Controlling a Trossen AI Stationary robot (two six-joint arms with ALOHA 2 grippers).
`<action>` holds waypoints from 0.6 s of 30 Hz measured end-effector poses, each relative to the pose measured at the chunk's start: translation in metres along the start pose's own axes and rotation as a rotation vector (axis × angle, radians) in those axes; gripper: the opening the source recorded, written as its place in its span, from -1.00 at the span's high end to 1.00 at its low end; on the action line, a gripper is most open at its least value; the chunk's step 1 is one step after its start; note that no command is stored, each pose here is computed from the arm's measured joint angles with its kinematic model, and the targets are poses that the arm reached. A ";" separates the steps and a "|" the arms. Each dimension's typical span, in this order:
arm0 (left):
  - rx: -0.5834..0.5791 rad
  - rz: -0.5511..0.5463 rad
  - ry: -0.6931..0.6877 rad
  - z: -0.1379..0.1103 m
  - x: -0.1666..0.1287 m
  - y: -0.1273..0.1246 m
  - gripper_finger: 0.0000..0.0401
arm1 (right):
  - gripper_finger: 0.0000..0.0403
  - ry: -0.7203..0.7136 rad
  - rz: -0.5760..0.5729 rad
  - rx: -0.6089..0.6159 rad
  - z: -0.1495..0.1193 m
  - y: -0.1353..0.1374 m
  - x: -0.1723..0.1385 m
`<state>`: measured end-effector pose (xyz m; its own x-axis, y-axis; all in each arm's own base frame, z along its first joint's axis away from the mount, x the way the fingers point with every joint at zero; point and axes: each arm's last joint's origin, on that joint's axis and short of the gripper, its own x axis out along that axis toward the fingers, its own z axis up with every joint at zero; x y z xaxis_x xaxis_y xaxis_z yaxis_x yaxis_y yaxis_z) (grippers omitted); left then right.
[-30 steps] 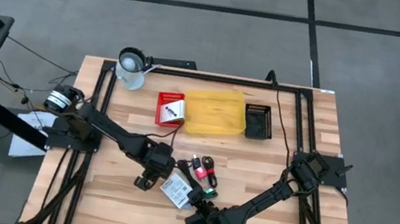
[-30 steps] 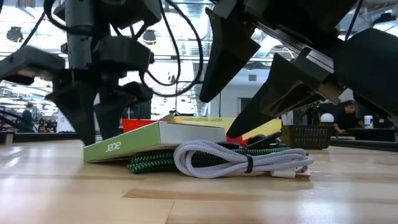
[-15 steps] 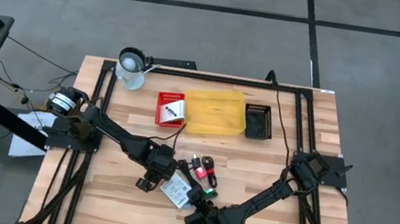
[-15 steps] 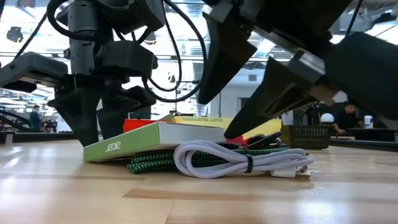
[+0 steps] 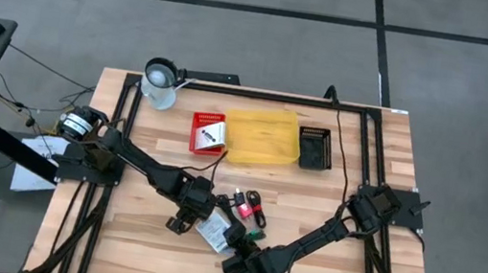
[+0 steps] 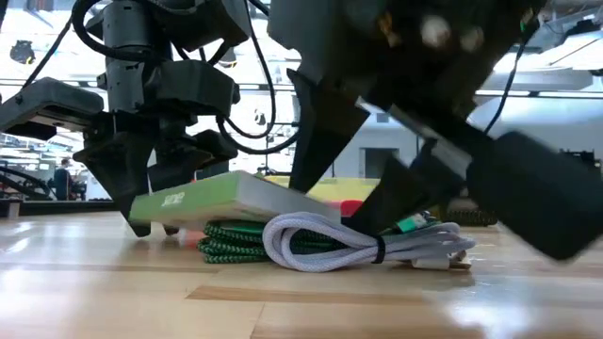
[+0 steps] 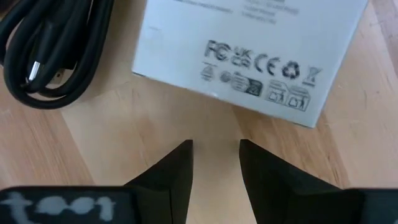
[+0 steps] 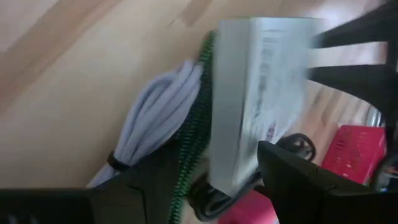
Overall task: Pick and place items into bin
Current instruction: Put the white card reader box into the red bin
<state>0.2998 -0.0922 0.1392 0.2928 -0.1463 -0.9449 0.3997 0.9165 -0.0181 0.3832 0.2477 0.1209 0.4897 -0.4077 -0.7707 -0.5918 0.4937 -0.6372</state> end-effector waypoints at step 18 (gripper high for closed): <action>0.001 0.001 -0.022 0.002 0.000 0.000 0.40 | -0.07 0.011 -0.102 0.000 0.002 -0.004 0.004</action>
<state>0.3018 -0.0927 0.1400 0.3122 -0.1540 -0.9375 0.4000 0.9164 -0.0174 0.3891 0.2453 0.1205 0.5408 -0.4641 -0.7015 -0.5389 0.4492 -0.7126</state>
